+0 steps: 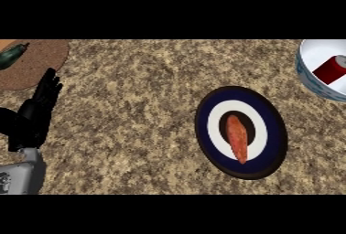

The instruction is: Pick the can from the plate and place it in the bowl

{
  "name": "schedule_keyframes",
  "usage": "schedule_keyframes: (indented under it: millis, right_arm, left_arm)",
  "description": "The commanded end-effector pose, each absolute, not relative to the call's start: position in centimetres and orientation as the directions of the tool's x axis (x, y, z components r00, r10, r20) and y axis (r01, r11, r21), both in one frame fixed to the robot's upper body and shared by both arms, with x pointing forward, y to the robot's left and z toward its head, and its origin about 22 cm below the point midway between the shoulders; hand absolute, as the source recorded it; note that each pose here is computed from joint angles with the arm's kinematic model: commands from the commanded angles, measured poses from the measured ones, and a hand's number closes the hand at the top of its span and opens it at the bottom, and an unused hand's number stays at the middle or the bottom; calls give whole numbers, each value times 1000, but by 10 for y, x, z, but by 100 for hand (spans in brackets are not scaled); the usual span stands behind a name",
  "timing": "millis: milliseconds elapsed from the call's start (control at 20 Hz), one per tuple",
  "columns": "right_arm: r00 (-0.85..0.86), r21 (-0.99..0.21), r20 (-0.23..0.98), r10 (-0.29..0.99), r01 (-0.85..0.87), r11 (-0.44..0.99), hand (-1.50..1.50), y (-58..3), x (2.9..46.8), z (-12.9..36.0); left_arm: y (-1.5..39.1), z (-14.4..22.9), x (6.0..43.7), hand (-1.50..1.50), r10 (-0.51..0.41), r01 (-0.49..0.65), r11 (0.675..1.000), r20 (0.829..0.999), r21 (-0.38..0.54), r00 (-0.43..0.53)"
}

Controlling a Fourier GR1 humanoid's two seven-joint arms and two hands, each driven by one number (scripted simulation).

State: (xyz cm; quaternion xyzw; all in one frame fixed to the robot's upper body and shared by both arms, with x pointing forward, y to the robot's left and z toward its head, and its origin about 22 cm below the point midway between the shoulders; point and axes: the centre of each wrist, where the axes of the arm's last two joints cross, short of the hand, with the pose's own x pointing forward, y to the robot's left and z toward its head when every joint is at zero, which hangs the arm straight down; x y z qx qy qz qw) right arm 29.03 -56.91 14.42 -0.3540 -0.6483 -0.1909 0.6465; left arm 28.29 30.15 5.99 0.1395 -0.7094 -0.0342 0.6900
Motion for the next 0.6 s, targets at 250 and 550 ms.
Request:
schedule_keyframes:
  millis: [250,550]
  right_arm:
    - [-24,-80,992,125,648,757,-150,-616,205,123]
    - [-101,-34,987,127,638,770,-150,-624,186,122]
  left_arm:
    - [307,62,282,0,-254,-139,958,967,252,0]
    - [306,56,266,0,-263,-147,954,965,261,3]
